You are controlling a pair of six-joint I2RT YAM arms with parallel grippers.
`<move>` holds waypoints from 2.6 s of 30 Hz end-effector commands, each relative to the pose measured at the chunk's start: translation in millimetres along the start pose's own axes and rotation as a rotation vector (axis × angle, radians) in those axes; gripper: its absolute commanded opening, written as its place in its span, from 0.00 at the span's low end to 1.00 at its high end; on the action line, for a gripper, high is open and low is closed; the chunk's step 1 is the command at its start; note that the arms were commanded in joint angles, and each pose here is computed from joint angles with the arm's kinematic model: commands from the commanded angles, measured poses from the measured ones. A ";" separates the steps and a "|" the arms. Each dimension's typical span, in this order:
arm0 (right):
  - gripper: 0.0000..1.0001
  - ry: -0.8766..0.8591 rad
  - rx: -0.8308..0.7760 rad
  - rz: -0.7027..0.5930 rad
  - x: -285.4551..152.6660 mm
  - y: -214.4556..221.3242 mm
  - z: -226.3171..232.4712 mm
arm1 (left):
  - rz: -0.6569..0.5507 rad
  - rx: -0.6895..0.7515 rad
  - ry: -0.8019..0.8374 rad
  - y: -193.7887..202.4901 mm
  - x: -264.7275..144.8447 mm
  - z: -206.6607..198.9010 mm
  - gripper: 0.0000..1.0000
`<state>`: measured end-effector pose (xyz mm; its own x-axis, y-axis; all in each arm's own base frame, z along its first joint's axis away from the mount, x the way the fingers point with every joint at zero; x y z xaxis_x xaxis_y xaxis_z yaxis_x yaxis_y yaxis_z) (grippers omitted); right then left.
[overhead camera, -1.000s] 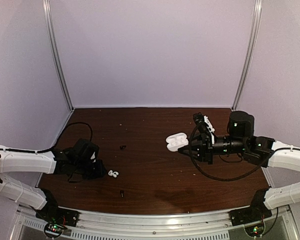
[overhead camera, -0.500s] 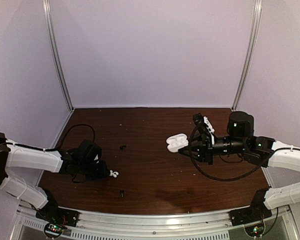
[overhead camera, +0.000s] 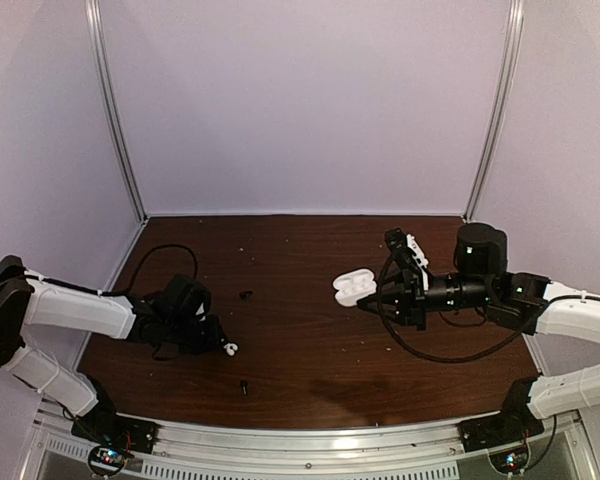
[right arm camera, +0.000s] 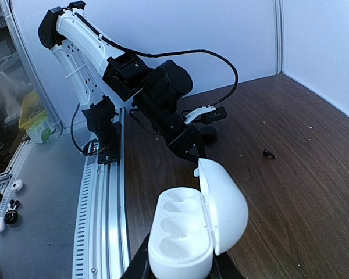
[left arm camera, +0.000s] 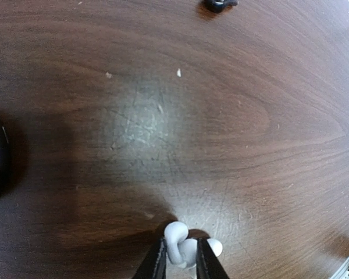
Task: Insert the wireless bluetooth earbuds into the charging case
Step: Pick up the right earbud from the center of the board, then insert the right earbud into the right side groove of the charging case.
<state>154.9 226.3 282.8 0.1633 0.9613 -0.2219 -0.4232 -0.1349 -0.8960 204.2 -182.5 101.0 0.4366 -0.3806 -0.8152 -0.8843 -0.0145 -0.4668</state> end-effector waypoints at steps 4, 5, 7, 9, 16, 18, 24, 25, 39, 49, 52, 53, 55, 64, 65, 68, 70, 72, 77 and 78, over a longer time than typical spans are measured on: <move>0.00 0.009 -0.037 -0.031 -6.0 -10.8 4.0 | -0.015 0.029 0.013 -9.8 0.1 -5.2 0.10; 0.00 0.009 -0.038 -0.031 -6.0 -10.9 4.1 | -0.018 0.035 0.007 -11.1 -1.9 -5.6 0.08; 0.00 0.009 -0.041 -0.033 -6.1 -11.3 4.1 | -0.037 0.053 -0.008 -16.3 -7.9 -7.0 0.04; 0.00 0.005 -0.049 -0.039 -6.4 -12.4 4.7 | -0.070 0.085 -0.033 -24.4 -16.8 -9.0 0.02; 0.00 -0.012 -0.106 -0.049 -6.7 -13.8 6.7 | -0.257 0.372 -0.003 -65.3 -57.4 -34.5 0.00; 0.00 -0.021 -0.123 -0.054 -7.6 -15.3 8.2 | -0.317 0.511 0.111 -74.1 -72.4 -51.0 0.00; 0.00 -0.042 -0.168 -0.062 -11.1 -18.5 13.1 | -0.525 0.893 0.572 -74.6 -139.7 -99.3 0.00; 0.00 -0.048 -0.168 -0.056 -10.4 -18.0 13.4 | -0.588 0.948 0.624 -73.2 -152.8 -106.4 0.00; 0.00 -0.131 -0.176 -0.001 -0.9 -10.1 14.9 | -0.670 1.382 0.895 -41.2 -203.1 -205.7 0.00; 0.00 -0.138 -0.237 0.027 3.4 -9.9 26.3 | -0.567 1.552 0.801 -30.8 -180.6 -243.9 0.00; 0.00 -0.150 -0.239 0.039 5.3 -10.9 29.7 | -0.545 1.559 0.759 -30.8 -172.5 -247.8 0.00; 0.00 -0.154 -0.239 0.044 5.7 -11.1 30.6 | -0.542 1.556 0.749 -31.7 -171.0 -248.1 0.00; 0.00 -0.159 -0.241 0.051 5.7 -11.9 32.2 | -0.539 1.555 0.734 -32.2 -168.5 -248.5 0.00; 0.00 -0.157 -0.251 0.082 8.1 -10.1 35.0 | -0.541 1.547 0.712 -34.5 -168.5 -248.9 0.00; 0.00 -0.155 -0.249 0.084 8.4 -9.4 34.8 | -0.545 1.548 0.704 -35.3 -169.4 -248.8 0.00; 0.00 -0.148 -0.249 0.086 9.4 -9.5 34.6 | -0.548 1.548 0.687 -37.1 -170.0 -248.9 0.00; 0.00 -0.142 -0.247 0.089 10.4 -8.8 33.8 | -0.546 1.551 0.689 -37.1 -169.8 -249.6 0.00; 0.00 -0.136 -0.245 0.097 11.4 -7.8 33.2 | -0.549 1.552 0.679 -37.9 -169.8 -249.5 0.00; 0.00 -0.124 -0.240 0.096 12.1 -7.3 32.0 | -0.553 1.553 0.675 -38.9 -170.0 -250.3 0.00; 0.00 -0.123 -0.239 0.098 12.3 -7.0 31.7 | -0.552 1.553 0.679 -38.8 -169.8 -250.9 0.00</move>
<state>131.0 244.1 287.5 0.0038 0.9546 -0.2980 -0.2302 -0.2891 -0.9292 119.7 -344.9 329.1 0.0870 -0.8986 -0.4301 0.4261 0.4238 -0.7993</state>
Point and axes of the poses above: each gripper's point midway between its finger pads, its own x axis out along the fingers, its own z axis along the line the jaws close on, y = z × x, the point moved 9 cm from there along -x, back along the fingers, and after that the axes turned 12 degrees about x, right-handed, at the moved point
